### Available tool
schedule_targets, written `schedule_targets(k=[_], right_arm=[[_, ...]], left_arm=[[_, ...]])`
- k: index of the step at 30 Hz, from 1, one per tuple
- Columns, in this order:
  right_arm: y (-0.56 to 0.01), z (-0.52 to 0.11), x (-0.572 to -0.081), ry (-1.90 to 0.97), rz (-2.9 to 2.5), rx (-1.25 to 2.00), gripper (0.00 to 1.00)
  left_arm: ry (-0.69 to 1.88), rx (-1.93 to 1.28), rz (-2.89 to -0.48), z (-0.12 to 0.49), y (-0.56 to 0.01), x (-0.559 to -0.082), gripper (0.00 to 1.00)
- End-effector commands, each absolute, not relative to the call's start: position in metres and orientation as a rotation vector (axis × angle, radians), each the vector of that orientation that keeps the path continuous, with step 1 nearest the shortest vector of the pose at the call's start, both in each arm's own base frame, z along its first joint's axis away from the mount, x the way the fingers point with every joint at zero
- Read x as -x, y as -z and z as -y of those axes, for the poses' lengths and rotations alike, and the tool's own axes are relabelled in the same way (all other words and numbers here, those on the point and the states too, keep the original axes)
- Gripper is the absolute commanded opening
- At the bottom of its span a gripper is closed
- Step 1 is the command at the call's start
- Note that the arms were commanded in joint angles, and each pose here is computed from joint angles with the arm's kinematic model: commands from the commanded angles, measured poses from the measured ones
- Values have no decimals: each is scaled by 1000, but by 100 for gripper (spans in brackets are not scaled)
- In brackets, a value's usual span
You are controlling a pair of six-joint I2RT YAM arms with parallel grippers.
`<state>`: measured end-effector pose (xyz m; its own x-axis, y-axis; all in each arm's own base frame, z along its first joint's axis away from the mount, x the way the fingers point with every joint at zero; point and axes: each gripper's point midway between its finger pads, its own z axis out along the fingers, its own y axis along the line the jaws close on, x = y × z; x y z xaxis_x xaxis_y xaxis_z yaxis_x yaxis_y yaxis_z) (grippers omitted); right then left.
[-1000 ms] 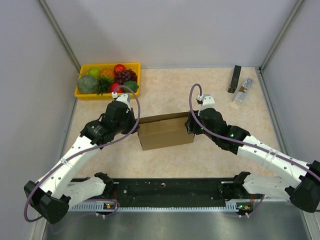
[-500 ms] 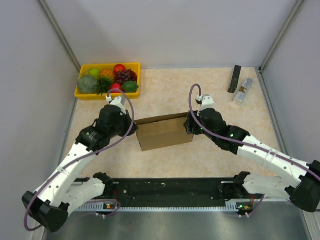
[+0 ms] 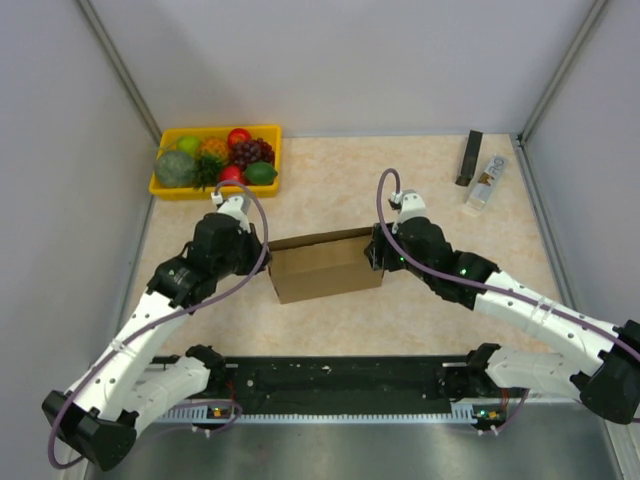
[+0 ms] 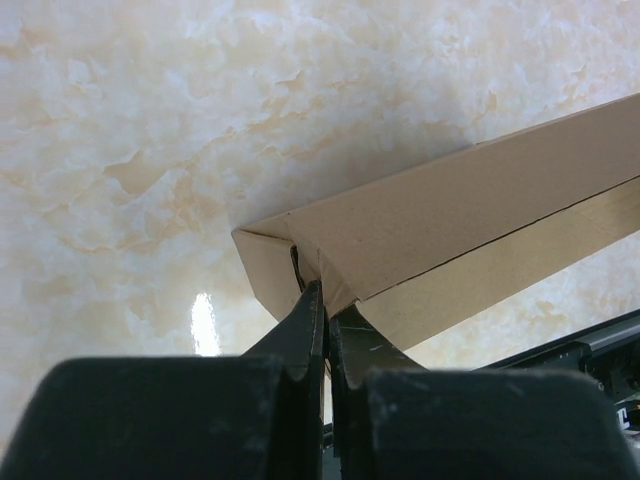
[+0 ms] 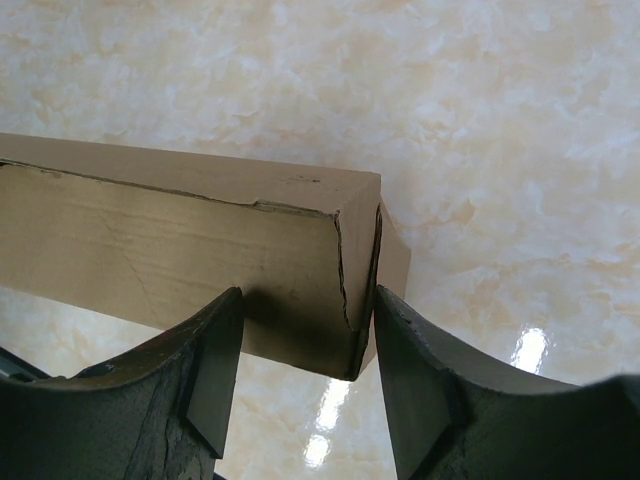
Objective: Fold the paper box
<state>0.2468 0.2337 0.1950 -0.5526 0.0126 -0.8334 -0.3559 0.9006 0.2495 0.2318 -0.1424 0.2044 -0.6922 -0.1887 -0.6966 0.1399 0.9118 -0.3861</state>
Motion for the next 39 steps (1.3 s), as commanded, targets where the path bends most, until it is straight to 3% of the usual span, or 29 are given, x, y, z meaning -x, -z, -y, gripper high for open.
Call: schedule_targets(k=[1, 12, 24, 28, 29, 32, 39], right_arm=[[-176, -226, -237, -423, -2187, 301, 53], [-178, -227, -238, -419, -2184, 306, 53], [-182, -229, -237, -435, -2179, 307, 54], [-210, -237, -234, -527, -2146, 293, 54], [-221, -236, -233, -536, -2136, 277, 56], [-238, -225, -232, -512, -2114, 260, 76], [-282, -218, -218, -592, -2050, 294, 90]], left_arm=[[279, -7, -2418, 105, -171, -216, 0], [167, -74, -2449, 93, -181, -217, 0], [261, -104, -2497, 107, -178, -211, 5], [311, -44, -2485, 113, -174, -211, 0], [324, -38, -2476, 114, -171, -212, 0], [311, -26, -2481, 112, -164, -212, 0], [322, -18, -2470, 114, -166, -213, 0]])
